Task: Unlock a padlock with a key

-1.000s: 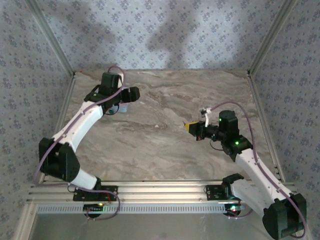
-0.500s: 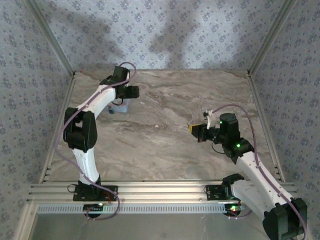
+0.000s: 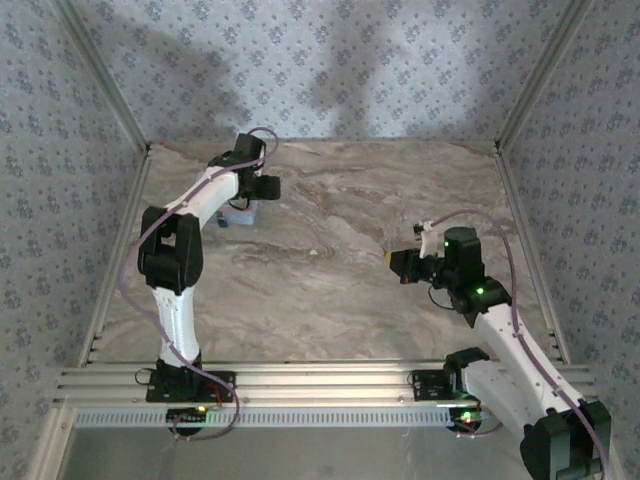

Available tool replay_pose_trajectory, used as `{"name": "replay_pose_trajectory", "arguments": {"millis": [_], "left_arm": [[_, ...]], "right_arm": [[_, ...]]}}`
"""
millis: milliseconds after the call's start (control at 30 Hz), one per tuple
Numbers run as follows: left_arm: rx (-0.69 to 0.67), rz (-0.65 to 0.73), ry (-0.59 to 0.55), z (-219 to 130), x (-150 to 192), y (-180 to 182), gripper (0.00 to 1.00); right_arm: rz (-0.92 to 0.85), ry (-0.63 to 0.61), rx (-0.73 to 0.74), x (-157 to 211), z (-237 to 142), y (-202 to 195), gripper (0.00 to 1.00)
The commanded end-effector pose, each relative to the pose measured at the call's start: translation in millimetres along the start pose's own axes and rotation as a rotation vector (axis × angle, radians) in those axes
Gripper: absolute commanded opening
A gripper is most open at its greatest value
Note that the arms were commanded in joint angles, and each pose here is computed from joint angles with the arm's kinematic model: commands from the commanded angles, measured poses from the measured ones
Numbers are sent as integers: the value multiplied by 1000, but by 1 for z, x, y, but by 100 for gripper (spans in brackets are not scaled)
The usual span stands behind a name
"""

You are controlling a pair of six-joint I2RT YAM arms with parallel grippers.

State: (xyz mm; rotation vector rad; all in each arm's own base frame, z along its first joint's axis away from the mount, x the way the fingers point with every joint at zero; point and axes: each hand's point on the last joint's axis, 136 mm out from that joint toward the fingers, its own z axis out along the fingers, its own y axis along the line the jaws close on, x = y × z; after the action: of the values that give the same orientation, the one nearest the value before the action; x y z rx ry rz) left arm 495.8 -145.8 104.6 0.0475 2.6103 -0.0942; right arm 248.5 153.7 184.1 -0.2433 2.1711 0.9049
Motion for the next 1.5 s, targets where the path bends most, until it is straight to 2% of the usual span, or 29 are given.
{"name": "replay_pose_trajectory", "arguments": {"millis": [0, 433, 800, 1133, 1267, 1467], "left_arm": [[-32, 24, 91, 6, 31, -4, 84], [18, 101, 100, -23, 82, -67, 83], [189, 196, 125, -46, 133, -169, 82], [318, 327, 169, -42, 152, -255, 77], [340, 340, 154, -50, 150, -262, 77], [369, 362, 74, -87, 131, -256, 78]], "right_arm": [[33, 8, 19, 4, -5, -5, 0], [94, -17, 49, 0, -21, -18, 0], [130, -40, 89, 1, -33, -29, 0], [147, -53, 119, 1, -34, -36, 0], [149, -49, 120, 2, -33, -37, 0], [162, -53, 91, 1, -27, -37, 0]]}}
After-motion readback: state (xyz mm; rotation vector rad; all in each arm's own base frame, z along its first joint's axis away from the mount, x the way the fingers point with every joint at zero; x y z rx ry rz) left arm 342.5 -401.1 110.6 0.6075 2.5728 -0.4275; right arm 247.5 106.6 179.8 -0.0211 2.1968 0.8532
